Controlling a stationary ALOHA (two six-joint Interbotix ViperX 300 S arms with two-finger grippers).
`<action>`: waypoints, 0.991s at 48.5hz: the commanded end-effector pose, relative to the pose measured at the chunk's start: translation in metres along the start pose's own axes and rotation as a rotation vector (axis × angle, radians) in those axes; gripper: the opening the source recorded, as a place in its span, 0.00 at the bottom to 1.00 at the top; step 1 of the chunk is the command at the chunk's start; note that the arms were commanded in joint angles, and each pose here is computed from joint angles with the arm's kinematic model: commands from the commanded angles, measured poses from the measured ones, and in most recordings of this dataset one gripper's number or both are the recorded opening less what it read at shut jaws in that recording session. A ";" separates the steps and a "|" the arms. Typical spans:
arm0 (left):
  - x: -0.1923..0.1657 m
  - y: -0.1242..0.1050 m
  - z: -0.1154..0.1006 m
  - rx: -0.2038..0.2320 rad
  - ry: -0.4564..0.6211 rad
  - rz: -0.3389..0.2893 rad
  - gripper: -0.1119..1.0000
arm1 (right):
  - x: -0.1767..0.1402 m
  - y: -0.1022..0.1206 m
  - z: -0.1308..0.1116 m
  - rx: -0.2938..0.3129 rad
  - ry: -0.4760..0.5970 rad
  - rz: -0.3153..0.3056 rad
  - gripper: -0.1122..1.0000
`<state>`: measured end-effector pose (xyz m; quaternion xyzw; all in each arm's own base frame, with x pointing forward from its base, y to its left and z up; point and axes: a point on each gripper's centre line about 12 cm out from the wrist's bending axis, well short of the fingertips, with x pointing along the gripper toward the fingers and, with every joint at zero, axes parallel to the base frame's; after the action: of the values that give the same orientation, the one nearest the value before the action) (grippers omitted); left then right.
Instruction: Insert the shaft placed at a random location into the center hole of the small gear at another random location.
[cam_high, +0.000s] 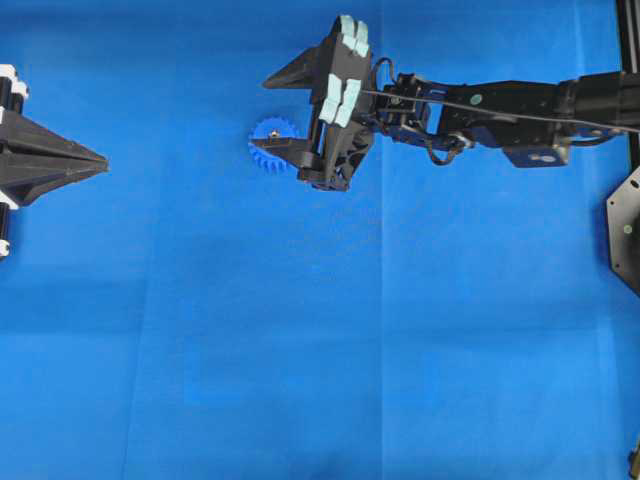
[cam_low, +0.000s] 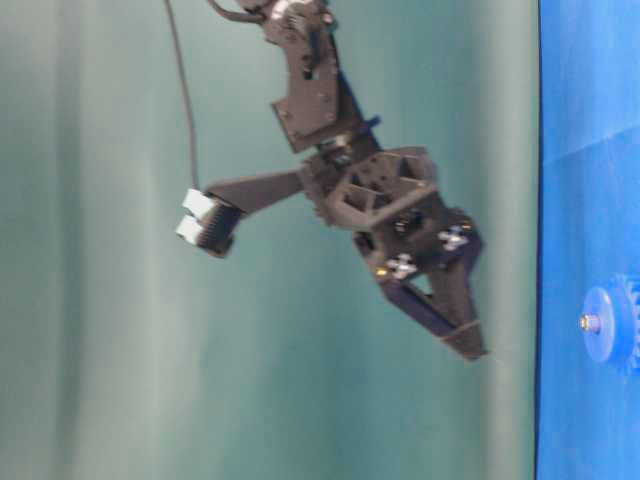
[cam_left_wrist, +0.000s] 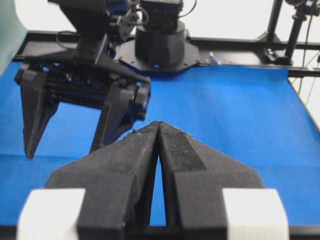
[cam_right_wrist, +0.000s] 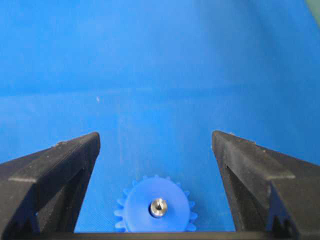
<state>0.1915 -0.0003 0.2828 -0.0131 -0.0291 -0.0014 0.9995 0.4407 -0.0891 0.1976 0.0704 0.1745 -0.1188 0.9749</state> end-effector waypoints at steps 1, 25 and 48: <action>0.000 0.000 0.007 -0.002 -0.023 -0.001 0.10 | -0.013 0.006 0.023 0.003 -0.054 0.015 0.80; -0.001 0.000 0.007 -0.012 -0.018 0.000 0.10 | -0.075 0.008 -0.003 0.023 -0.041 0.023 0.80; -0.002 0.000 0.004 -0.012 -0.012 0.000 0.10 | -0.138 0.002 -0.023 0.056 -0.066 0.021 0.80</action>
<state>0.1881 -0.0003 0.2827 -0.0184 -0.0299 -0.0015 0.9994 0.3113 -0.0555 0.2137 0.0928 0.1611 -0.1162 0.9757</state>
